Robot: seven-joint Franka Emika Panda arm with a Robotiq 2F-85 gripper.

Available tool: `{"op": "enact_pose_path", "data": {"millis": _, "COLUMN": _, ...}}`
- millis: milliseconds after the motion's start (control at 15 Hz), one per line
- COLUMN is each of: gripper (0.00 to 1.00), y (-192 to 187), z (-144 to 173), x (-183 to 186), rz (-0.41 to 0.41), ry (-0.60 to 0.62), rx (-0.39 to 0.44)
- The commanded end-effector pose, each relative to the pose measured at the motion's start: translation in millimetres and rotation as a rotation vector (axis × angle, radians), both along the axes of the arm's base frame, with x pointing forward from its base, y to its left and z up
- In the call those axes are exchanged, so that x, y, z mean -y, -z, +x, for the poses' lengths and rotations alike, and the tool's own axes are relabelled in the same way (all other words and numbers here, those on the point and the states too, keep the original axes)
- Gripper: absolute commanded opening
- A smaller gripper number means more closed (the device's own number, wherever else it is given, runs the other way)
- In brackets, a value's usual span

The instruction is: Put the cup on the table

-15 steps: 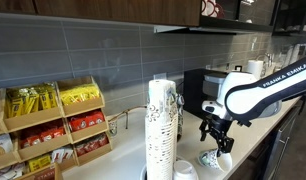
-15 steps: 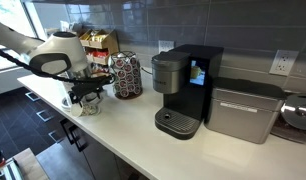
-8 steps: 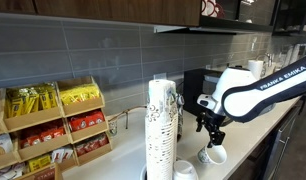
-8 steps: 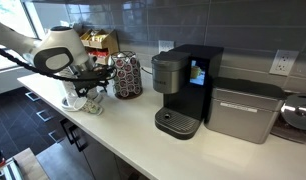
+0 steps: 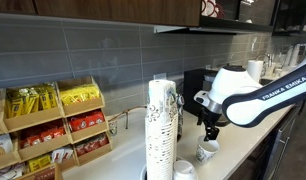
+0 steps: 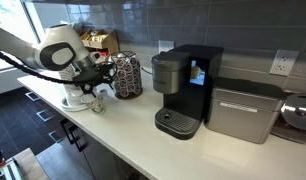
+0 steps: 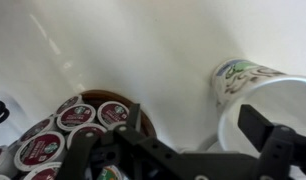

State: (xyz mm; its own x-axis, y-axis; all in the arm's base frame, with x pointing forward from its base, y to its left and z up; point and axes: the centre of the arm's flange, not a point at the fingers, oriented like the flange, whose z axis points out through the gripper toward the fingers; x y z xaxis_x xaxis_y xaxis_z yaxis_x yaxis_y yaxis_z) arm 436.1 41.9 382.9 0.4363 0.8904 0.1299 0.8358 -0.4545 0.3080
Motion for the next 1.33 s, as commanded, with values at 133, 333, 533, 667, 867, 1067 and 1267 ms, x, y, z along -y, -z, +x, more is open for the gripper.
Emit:
{"op": "enact_pose_path", "data": {"millis": 133, "gripper": 1.0, "y": -34.6, "z": 0.5, "x": -8.2, "rz": 0.01, "ry": 0.175, "rx": 0.022}}
{"op": "enact_pose_path", "data": {"millis": 333, "gripper": 1.0, "y": -57.3, "z": -3.1, "x": -9.9, "rz": 0.016, "ry": 0.358, "rx": 0.038}}
{"op": "enact_pose_path", "data": {"millis": 533, "gripper": 1.0, "y": -85.8, "z": -13.3, "x": -12.0, "rz": 0.072, "ry": 0.475, "rx": 0.009}}
{"op": "enact_pose_path", "data": {"millis": 667, "gripper": 1.0, "y": -107.1, "z": -22.8, "x": -12.7, "rz": 0.102, "ry": 0.522, "rx": -0.02}}
{"op": "enact_pose_path", "data": {"millis": 867, "gripper": 1.0, "y": -137.8, "z": -37.8, "x": -14.4, "rz": 0.146, "ry": 0.58, "rx": -0.051}}
{"op": "enact_pose_path", "data": {"millis": 1067, "gripper": 1.0, "y": -165.0, "z": -51.2, "x": -16.9, "rz": 0.197, "ry": 0.617, "rx": -0.053}}
{"op": "enact_pose_path", "data": {"millis": 1267, "gripper": 1.0, "y": -185.6, "z": -64.8, "x": -18.6, "rz": 0.213, "ry": 0.647, "rx": -0.041}}
